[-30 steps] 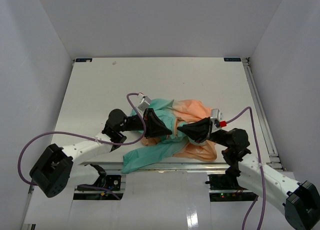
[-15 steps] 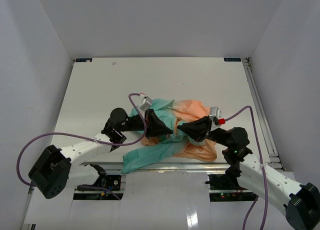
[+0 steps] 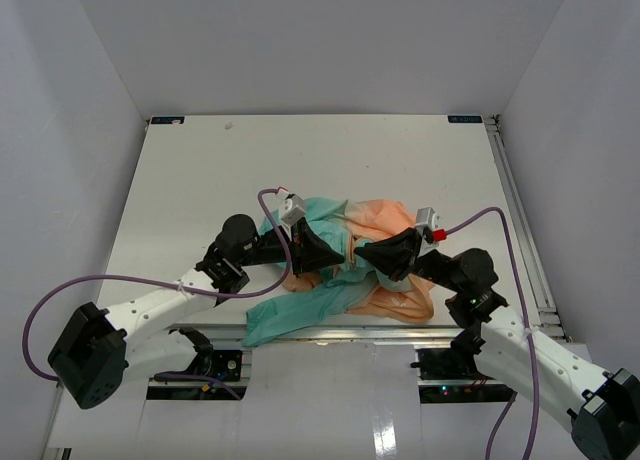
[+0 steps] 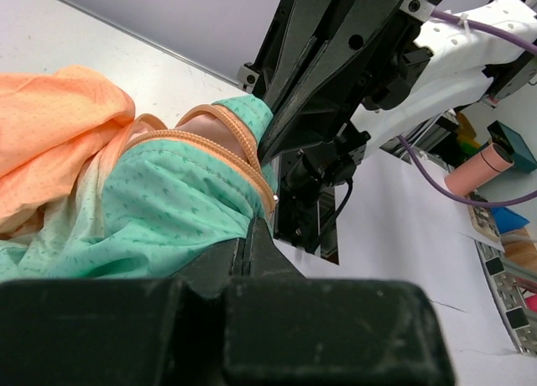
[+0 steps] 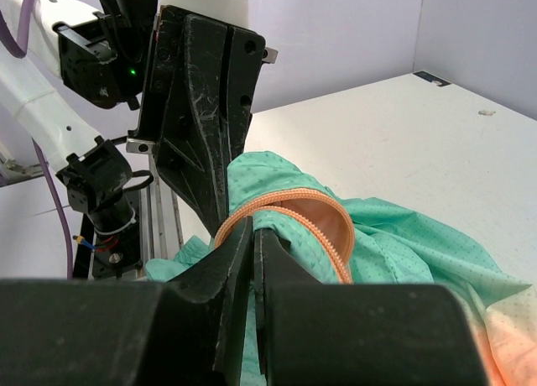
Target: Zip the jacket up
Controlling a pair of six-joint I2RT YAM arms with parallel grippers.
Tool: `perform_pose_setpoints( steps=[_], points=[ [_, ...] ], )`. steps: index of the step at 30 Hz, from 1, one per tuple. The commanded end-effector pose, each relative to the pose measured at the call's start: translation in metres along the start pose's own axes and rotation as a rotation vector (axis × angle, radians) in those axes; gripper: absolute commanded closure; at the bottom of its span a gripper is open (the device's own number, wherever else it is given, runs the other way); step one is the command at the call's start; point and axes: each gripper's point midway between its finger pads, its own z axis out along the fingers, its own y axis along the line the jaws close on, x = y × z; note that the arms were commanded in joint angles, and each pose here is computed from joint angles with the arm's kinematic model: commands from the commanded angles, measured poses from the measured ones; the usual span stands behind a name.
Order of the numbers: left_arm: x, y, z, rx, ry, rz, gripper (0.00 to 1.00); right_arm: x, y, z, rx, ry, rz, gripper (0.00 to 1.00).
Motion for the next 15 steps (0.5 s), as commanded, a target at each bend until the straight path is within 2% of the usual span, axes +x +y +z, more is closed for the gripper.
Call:
perform_pose_setpoints(
  steps=[1, 15],
  points=[
    [-0.014, -0.001, 0.003, -0.042, -0.006, 0.079, 1.00, -0.040, 0.003, 0.010, -0.008, -0.076, -0.056, 0.92],
    [-0.022, 0.011, -0.002, -0.151, -0.039, 0.120, 1.00, -0.038, -0.003, 0.012, 0.028, -0.035, -0.008, 0.92]
  ],
)
